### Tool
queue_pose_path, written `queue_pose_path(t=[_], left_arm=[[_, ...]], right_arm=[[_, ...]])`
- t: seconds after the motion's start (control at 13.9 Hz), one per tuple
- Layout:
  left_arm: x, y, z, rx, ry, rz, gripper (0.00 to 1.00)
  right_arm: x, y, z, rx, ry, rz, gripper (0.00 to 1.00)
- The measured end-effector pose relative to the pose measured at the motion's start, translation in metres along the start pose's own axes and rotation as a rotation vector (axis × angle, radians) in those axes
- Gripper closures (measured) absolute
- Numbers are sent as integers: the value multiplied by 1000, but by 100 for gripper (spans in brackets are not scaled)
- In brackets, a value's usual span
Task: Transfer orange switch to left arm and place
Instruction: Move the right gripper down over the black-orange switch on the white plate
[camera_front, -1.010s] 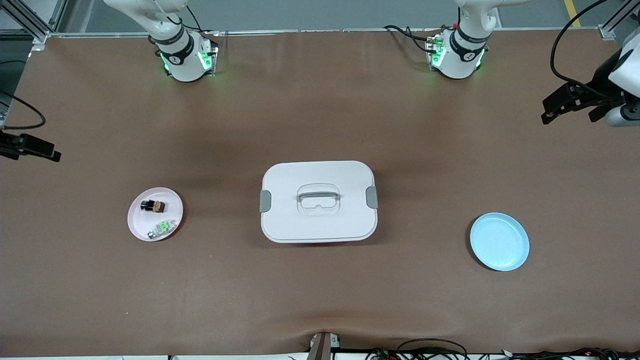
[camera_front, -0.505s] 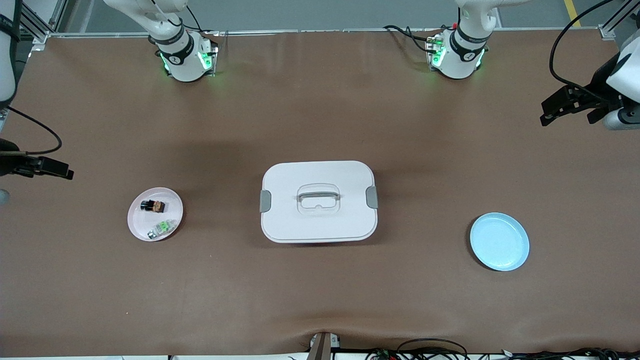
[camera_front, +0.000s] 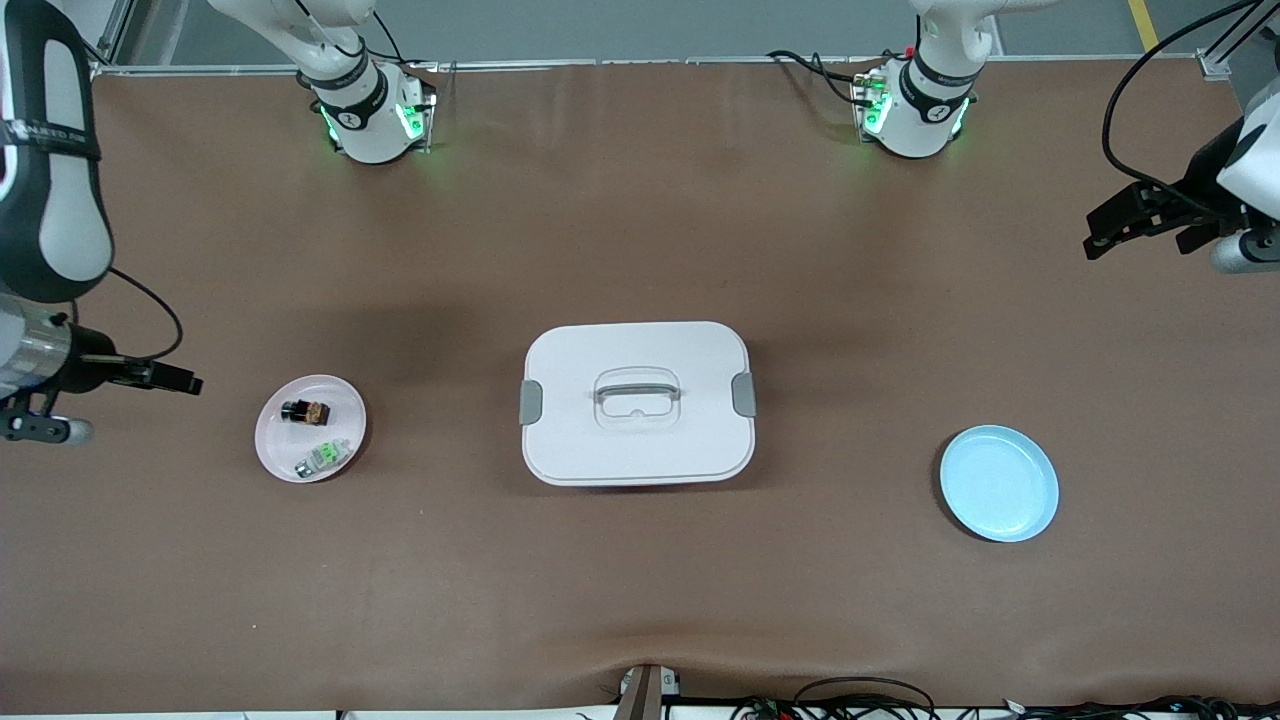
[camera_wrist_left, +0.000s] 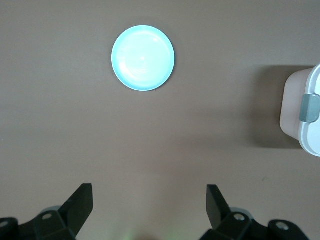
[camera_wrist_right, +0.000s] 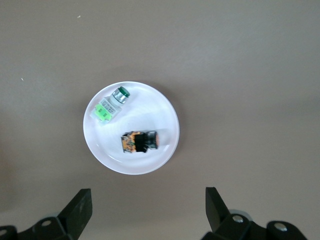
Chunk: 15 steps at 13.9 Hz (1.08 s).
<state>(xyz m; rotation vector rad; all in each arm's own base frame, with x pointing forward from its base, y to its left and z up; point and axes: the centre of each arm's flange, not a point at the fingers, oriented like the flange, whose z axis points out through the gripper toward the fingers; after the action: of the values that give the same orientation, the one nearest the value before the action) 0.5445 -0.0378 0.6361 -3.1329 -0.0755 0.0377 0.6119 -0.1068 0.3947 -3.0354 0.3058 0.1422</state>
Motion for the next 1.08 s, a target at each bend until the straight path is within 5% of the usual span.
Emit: queue_pose_path(t=[0.43, 1.08], left_arm=[[9, -3, 11, 2, -8, -4, 0], [9, 0, 0, -1, 16, -86, 0]], right_arm=[[-1, -24, 74, 6, 7, -15, 0], [3, -42, 177, -61, 51, -78, 0]])
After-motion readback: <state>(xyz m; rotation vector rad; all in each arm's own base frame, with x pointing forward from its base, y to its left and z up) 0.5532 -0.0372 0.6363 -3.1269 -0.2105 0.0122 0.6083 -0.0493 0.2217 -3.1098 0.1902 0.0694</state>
